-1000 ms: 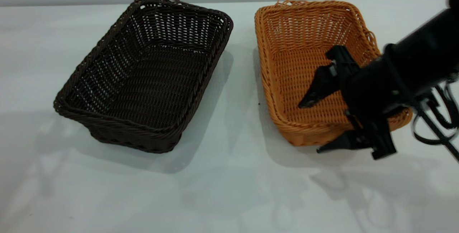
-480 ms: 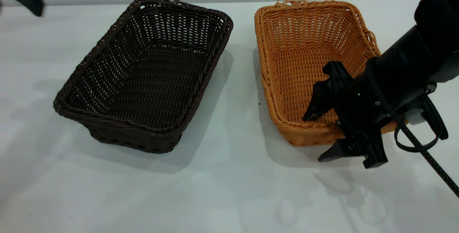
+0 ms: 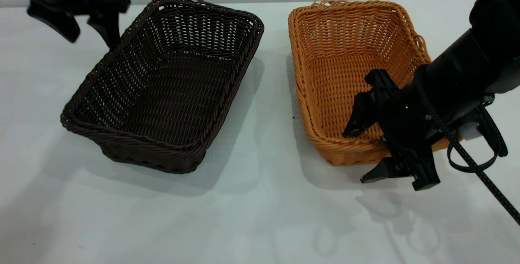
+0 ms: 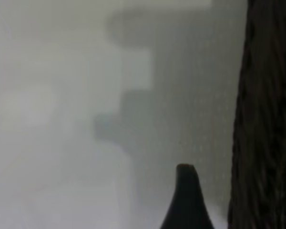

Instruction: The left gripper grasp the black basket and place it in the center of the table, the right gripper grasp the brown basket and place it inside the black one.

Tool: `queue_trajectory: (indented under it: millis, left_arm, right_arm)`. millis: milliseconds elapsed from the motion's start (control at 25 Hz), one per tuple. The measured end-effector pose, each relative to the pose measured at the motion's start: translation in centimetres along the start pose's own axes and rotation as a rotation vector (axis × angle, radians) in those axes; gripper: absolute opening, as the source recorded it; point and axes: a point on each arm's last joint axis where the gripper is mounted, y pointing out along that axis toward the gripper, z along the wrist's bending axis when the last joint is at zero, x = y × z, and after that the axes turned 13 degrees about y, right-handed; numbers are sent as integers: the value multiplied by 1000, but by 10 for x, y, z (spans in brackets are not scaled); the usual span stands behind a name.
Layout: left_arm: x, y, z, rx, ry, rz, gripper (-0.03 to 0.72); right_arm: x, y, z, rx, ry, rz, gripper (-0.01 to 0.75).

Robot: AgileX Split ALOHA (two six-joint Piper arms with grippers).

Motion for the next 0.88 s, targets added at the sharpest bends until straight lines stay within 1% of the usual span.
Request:
queue_trajectory:
  millis: [80, 200, 360, 440, 520, 600, 680, 720, 760, 880]
  left_arm:
    - [-2, 15, -2, -13, -5, 26, 506]
    - [-4, 39, -7, -42, -29, 32, 502]
    - [-11, 65, -13, -67, -31, 55, 454]
    - [-12, 70, -14, -69, -29, 62, 386]
    - [-12, 71, -14, -69, -29, 59, 287]
    - [-11, 70, -14, -67, -25, 51, 167]
    - [-10, 71, -13, -67, -17, 42, 90]
    - [-9, 71, -14, -66, -20, 27, 84]
    - [-8, 71, -14, -64, -16, 20, 83]
    - [-6, 70, -15, -59, 65, -1, 82]
  right_arm:
    - [0, 0, 0, 0, -5, 0, 528]
    - [0, 0, 0, 0, -17, 0, 526]
    - [0, 0, 0, 0, -38, 0, 499]
    - [0, 0, 0, 0, -39, 0, 446]
    - [0, 0, 0, 0, -39, 0, 356]
    - [0, 0, 0, 0, -38, 0, 227]
    - [1, 0, 0, 4, -21, -4, 114]
    - [2, 0, 2, 8, -15, -5, 79]
    - [3, -2, 4, 13, -19, 2, 69]
    - [11, -11, 13, 50, -19, 12, 68]
